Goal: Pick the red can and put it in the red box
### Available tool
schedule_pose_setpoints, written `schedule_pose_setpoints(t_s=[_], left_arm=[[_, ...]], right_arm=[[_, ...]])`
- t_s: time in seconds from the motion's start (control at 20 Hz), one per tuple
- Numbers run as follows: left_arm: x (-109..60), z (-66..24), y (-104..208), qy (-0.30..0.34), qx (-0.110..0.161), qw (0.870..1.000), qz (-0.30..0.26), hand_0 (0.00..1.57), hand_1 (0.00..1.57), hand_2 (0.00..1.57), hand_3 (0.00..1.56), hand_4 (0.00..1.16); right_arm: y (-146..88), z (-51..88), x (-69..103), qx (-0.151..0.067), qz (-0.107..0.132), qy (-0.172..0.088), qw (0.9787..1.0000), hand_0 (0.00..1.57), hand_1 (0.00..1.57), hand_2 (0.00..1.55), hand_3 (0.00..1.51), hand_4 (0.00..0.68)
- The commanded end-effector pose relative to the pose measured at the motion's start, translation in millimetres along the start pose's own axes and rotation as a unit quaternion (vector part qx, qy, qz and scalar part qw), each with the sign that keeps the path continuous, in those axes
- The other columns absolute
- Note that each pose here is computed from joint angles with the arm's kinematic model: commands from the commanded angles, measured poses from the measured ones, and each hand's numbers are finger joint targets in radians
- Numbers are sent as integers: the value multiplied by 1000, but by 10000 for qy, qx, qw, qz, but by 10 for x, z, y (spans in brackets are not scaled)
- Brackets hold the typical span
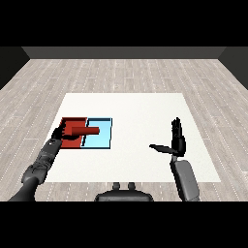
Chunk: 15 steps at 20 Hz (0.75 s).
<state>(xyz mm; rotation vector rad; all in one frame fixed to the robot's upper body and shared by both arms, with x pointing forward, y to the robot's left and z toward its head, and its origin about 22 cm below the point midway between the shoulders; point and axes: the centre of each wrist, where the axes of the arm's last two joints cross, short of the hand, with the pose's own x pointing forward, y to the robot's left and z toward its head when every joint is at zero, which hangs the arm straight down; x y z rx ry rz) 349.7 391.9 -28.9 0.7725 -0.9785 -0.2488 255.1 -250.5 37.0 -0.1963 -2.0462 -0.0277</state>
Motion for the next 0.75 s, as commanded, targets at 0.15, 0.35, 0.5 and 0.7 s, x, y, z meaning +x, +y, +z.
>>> schedule_pose_setpoints(t_s=[0.15,0.35,0.5,0.7], left_arm=[[89,-45,263,-1037,1108,9754,1601,0,0,0,0,0],[654,-44,132,-2631,1158,9085,3035,0,0,0,0,0],[1062,59,-147,-3584,666,8475,3858,0,0,0,0,0],[1087,274,-574,-4179,-59,7982,4338,0,0,0,0,0]], right_arm=[[54,36,112,4,-335,-150,9993,0,0,0,0,0],[-7,41,82,58,-447,-127,9989,0,0,0,0,0],[32,-17,146,376,-675,-142,9969,0,0,0,0,0],[114,104,57,663,-1010,32,9927,0,0,0,0,0]])
